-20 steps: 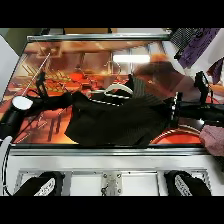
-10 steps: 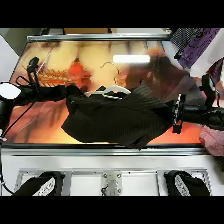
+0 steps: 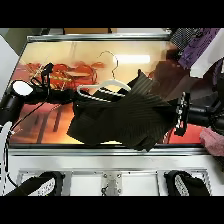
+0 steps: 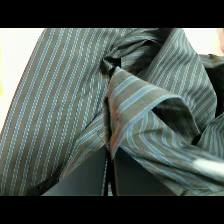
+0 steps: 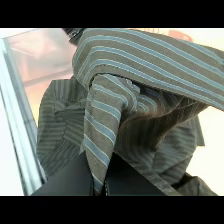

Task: Fold the clothes and pants, and hang the long-sleeved shirts on hangers.

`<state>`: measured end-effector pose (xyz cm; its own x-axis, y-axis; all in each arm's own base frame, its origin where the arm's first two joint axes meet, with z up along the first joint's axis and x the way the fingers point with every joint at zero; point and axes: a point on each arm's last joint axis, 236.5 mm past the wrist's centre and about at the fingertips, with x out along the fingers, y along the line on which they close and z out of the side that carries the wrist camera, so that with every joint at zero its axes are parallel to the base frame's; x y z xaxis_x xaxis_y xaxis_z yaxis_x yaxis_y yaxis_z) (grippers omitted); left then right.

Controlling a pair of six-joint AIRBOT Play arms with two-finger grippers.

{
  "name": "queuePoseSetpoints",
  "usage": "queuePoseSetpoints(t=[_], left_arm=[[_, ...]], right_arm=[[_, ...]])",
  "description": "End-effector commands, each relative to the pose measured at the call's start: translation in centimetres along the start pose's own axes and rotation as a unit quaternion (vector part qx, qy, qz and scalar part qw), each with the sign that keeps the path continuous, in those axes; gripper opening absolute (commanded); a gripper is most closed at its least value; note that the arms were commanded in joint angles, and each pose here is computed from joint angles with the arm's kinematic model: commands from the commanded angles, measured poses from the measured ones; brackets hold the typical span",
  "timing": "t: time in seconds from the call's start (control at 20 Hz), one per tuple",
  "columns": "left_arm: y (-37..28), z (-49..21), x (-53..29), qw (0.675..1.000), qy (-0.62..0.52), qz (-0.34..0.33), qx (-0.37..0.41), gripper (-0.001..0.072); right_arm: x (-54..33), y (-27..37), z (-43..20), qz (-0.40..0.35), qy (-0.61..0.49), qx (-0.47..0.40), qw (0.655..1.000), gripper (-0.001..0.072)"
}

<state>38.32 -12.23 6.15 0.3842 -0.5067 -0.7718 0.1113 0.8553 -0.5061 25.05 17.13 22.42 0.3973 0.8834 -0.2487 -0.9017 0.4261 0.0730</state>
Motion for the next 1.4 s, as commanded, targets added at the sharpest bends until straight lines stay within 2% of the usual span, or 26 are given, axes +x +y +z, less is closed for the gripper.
queuePoseSetpoints(t=[0.0,0.3,0.6,0.75,1.0,1.15,1.35], left_arm=[[-0.6,1.3,-0.8,1.0,-0.014,0.0,0.012,0.0014],[-4.7,6.8,-5.9,0.994,-0.08,-0.015,0.067,0.0013],[-6.5,8.2,-7.1,0.994,-0.032,-0.027,0.103,0.0014],[-6.5,8.2,-7.0,0.993,-0.006,-0.026,0.112,0.0013],[-0.9,6.0,-5.1,0.989,0.072,0.074,0.102,0.0013],[-0.2,4.5,-3.8,0.986,0.117,0.074,0.088,0.0014],[-1.1,3.7,-1.9,0.983,0.14,0.069,0.101,0.0014]], right_arm=[[-0.1,0.1,-1.6,-0.001,0.034,0.024,0.999,0.001],[-0.9,1.3,-6.1,0.017,0.133,0.062,0.989,0.001],[-0.8,3.4,-6.3,0.053,0.144,0.066,0.986,0.001],[-0.7,3.0,-5.9,0.039,0.138,0.062,0.988,0.001],[-0.8,3.1,-5.0,0.025,0.124,0.047,0.991,0.0009],[-0.6,2.6,-2.2,-0.003,0.068,0.03,0.997,0.0009],[-0.6,3.1,0.4,-0.004,0.018,0.007,1.0,0.0008]])
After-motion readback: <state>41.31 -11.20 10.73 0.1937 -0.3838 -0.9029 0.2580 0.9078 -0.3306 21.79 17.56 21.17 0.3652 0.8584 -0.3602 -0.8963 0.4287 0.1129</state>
